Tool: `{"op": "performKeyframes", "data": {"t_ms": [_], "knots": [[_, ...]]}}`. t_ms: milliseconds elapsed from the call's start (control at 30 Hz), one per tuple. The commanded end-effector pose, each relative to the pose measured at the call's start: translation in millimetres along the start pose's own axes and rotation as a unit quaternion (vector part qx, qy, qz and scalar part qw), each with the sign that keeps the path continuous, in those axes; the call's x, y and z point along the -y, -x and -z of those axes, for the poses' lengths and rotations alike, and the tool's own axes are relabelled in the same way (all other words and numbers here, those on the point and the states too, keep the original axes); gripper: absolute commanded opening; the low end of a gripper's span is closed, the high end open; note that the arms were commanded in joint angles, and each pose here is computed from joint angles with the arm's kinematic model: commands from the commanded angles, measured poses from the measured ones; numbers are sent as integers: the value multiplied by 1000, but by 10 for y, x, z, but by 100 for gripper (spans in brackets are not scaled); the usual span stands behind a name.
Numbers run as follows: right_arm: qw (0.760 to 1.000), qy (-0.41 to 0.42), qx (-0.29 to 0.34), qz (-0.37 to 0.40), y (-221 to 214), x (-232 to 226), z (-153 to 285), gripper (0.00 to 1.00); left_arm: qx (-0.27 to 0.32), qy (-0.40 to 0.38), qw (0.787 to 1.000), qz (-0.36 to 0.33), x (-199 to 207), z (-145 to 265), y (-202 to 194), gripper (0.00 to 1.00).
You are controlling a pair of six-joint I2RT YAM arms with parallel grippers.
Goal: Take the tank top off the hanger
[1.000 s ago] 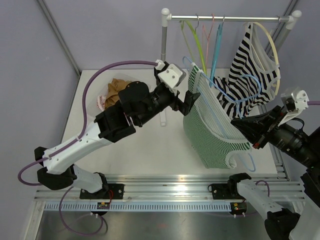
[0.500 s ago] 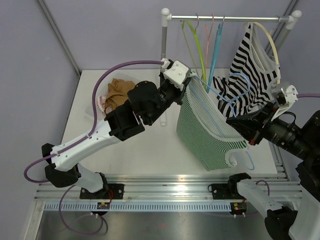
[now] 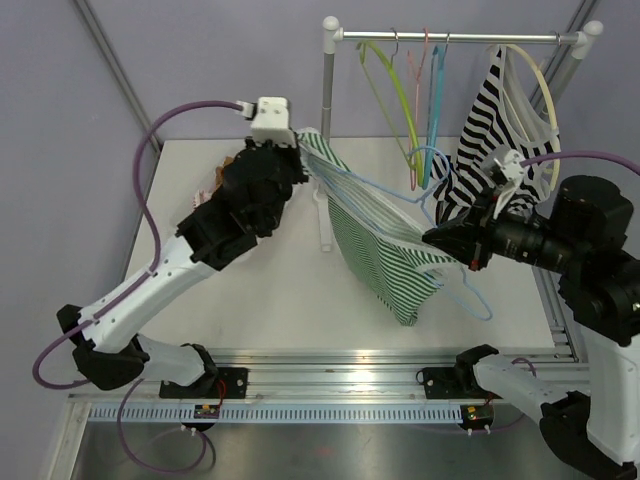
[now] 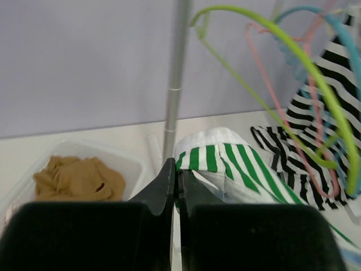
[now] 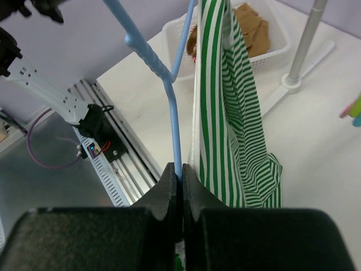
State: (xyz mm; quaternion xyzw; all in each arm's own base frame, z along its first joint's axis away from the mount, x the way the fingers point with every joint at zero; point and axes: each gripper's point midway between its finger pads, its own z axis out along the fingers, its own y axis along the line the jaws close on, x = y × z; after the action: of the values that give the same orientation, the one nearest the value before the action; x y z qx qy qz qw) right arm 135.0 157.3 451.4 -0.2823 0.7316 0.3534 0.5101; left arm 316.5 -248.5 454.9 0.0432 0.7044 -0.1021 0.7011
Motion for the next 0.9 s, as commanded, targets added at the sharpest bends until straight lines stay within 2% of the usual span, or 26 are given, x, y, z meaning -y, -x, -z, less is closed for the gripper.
{"op": "performKeyframes", "data": {"t_ms": [0,100,200,300,333,367,500,600,667,700,800,867], "knots": [[998,38,-1,49,13,-109,-45,0,19,112,988,107,-798,127,231,0],[996,53,10,70,27,-185,9,0,-13,127,985,113,-1018,66,97,0],[995,62,18,81,28,-212,13,0,-47,99,986,125,-1023,0,-40,0],[996,45,27,76,59,-130,-47,0,-69,8,989,127,-746,27,-140,0],[995,35,39,80,102,-72,-95,0,-63,-62,986,140,-505,54,-84,0],[996,31,47,75,122,-54,-112,0,-52,-99,983,149,-419,155,-28,0],[994,39,86,60,241,-19,-256,0,-25,-262,950,169,78,418,-53,0],[982,100,154,50,437,-174,-351,0,-8,-430,892,140,633,892,-47,0],[965,157,205,47,577,-321,-375,0,-10,-467,880,93,820,1038,-244,0],[954,172,237,61,675,-355,-375,0,-14,-495,865,79,982,1202,-322,0],[944,149,292,44,870,-263,-364,0,-34,-509,859,50,1120,1285,-655,0],[941,97,323,35,959,-119,-296,0,-69,-470,878,58,1070,1153,-920,0]]}}
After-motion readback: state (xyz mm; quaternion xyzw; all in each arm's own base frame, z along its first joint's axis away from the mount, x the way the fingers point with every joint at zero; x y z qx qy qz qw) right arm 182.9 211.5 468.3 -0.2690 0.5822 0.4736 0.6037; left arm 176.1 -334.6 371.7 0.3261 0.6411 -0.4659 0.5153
